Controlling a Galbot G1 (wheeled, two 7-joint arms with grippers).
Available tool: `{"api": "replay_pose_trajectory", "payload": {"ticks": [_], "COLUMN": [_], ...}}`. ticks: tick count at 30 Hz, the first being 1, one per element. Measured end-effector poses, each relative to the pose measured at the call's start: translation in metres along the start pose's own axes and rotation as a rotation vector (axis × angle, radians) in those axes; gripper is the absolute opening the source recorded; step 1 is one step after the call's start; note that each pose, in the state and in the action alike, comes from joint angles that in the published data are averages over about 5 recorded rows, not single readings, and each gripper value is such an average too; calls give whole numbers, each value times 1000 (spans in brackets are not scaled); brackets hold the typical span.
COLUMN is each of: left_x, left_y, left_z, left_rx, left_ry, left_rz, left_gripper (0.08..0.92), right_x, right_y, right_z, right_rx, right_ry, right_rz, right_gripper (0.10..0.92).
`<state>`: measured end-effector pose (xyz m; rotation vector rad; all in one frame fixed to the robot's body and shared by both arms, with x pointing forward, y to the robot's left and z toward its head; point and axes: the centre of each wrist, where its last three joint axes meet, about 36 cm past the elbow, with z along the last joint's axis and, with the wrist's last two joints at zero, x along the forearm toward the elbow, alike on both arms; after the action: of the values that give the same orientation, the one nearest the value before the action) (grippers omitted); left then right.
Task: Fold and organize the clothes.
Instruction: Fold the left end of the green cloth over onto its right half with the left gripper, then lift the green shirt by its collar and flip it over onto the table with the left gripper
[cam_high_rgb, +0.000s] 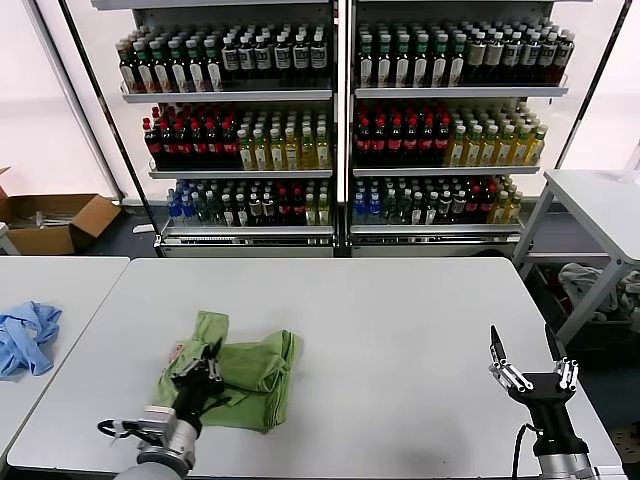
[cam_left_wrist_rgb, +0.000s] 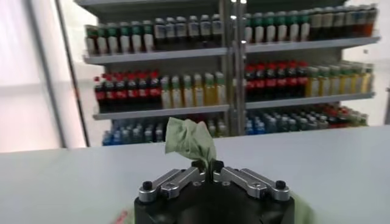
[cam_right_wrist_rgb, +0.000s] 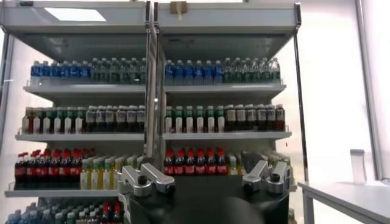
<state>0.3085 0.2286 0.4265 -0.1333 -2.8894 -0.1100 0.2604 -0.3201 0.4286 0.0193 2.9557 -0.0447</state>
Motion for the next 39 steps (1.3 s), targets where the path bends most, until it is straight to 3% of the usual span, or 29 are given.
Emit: {"api": "replay_pose_trajectory", "payload": {"ticks": [8, 15, 23, 32, 39], "left_x": [-6, -16, -19, -3, 4], "left_y": [-33, -49, -57, -69, -44], "left_z": [9, 18, 25, 27, 5], "left_rx": [-38, -74, -159, -192, -156], "left_ry": [22, 26, -28, -96, -107], "left_rz": [81, 110, 150, 227, 176], "left_gripper": [111, 139, 359, 619, 796], "right_x": [-1, -2, -5, -6, -10], "right_y": [0, 1, 3, 5, 2], "right_z": [1, 1, -1, -3, -9], "right_rx": [-2, -6, -9, -12, -8], "right_ry": [3, 0, -6, -10, -15], "right_rz": [-2, -5, -9, -11, -11], "right_gripper": [823, 823, 823, 823, 823]}}
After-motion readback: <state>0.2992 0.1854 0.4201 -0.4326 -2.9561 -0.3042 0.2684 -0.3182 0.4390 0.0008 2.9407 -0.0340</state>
